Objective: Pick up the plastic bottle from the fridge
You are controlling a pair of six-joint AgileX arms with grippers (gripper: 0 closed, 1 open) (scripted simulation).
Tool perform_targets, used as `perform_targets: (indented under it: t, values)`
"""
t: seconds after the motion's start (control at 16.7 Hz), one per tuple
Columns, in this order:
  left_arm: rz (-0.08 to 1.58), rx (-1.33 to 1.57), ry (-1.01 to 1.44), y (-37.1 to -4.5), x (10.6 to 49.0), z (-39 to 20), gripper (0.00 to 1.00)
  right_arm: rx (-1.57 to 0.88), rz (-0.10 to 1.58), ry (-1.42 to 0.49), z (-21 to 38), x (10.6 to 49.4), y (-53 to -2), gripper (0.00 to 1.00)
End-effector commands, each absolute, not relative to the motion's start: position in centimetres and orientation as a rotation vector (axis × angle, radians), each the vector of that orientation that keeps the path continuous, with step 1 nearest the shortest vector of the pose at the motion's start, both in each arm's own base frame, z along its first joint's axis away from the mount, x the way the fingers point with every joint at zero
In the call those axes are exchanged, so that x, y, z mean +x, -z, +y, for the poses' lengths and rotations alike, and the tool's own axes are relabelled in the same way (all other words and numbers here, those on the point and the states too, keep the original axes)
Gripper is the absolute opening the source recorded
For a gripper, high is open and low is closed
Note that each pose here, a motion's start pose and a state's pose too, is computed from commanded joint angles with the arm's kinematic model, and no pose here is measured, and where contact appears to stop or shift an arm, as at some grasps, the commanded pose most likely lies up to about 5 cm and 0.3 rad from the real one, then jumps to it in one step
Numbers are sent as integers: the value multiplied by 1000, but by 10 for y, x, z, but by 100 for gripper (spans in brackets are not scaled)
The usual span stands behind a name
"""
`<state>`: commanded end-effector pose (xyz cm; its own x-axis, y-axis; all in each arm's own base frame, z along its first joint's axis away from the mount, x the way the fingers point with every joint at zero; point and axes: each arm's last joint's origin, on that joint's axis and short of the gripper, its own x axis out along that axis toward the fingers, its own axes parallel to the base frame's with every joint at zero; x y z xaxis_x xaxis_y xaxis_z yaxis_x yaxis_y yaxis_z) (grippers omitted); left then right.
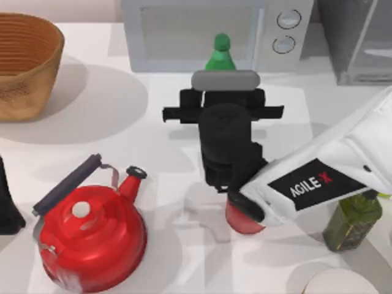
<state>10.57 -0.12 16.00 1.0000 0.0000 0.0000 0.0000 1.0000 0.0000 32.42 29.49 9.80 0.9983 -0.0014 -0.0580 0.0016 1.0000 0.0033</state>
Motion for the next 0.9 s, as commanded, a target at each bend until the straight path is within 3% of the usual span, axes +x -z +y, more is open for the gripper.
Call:
perform_targets:
  t: [0.12, 0.9]
  values:
    - [0, 0, 0, -160, 106, -1, 100, 3, 58, 2, 295, 324, -98, 0]
    - [0, 0, 0, -160, 106, -1, 100, 3, 58, 2, 295, 324, -98, 98]
